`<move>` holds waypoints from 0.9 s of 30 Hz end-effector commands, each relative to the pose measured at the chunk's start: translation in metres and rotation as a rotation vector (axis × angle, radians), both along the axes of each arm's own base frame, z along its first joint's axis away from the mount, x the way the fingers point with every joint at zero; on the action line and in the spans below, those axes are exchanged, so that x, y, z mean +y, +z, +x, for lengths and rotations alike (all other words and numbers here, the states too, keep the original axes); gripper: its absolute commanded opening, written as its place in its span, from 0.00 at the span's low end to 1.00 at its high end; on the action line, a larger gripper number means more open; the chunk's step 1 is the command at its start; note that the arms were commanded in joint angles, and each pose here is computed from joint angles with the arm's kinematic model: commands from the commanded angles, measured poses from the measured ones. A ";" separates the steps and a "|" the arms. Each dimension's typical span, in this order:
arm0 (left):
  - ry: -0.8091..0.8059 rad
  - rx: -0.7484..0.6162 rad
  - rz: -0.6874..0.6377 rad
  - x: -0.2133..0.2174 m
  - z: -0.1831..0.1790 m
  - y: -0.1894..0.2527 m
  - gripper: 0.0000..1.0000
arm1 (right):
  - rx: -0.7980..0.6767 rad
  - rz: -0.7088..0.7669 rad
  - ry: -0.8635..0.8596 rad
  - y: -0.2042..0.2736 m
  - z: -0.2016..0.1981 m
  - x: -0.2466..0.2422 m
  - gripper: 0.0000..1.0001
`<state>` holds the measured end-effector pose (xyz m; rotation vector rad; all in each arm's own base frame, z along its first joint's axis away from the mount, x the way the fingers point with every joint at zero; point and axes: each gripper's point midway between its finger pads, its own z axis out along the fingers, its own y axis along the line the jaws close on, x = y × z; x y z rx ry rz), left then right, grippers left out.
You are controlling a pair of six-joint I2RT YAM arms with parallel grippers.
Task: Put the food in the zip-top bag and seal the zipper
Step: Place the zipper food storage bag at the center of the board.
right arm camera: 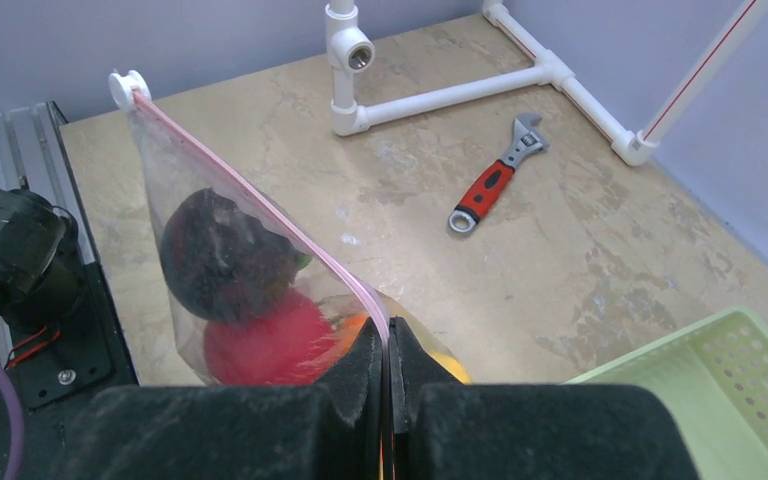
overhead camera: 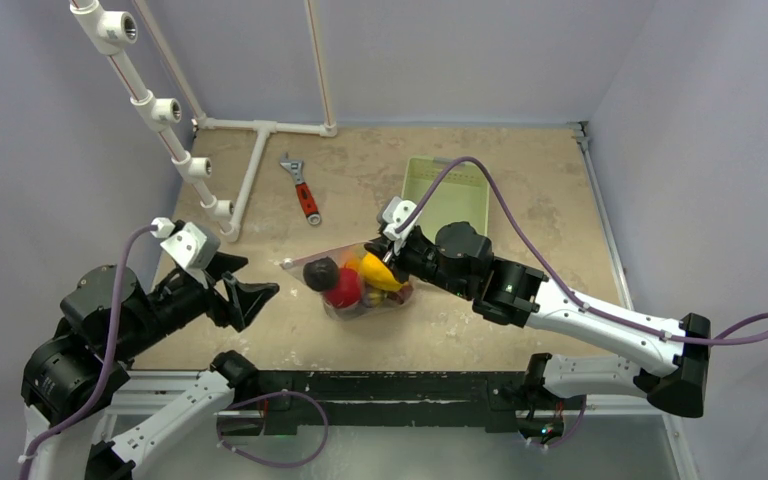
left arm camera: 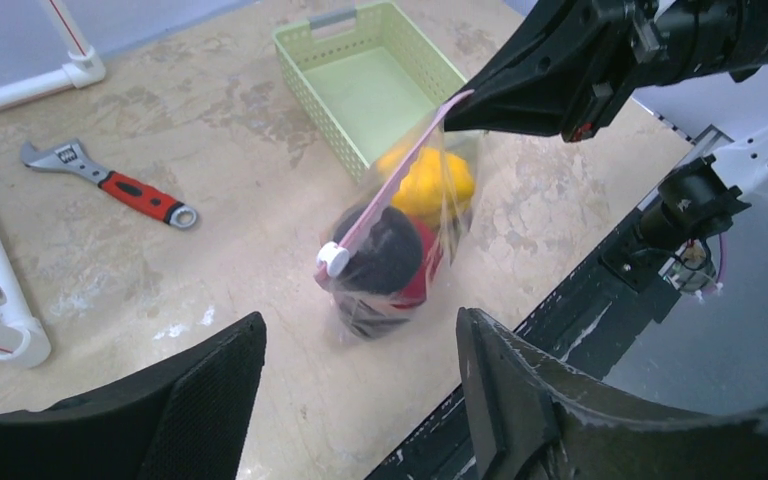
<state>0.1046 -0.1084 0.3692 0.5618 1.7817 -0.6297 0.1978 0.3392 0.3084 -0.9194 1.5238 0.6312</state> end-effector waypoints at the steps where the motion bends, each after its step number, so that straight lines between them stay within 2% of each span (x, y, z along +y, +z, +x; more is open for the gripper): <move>1: 0.008 -0.081 -0.065 -0.007 0.011 0.026 0.71 | -0.101 0.171 0.033 0.067 -0.006 -0.001 0.00; 8: -0.073 -0.112 -0.034 -0.028 0.024 0.037 0.80 | -0.117 0.178 0.135 0.074 -0.024 0.009 0.00; 15: -0.188 -0.096 0.014 -0.054 0.034 0.023 0.87 | -0.121 0.180 0.221 0.082 -0.044 0.020 0.00; 27: -0.466 0.022 0.011 -0.096 0.018 -0.005 0.90 | -0.129 0.170 0.267 0.087 -0.052 0.029 0.00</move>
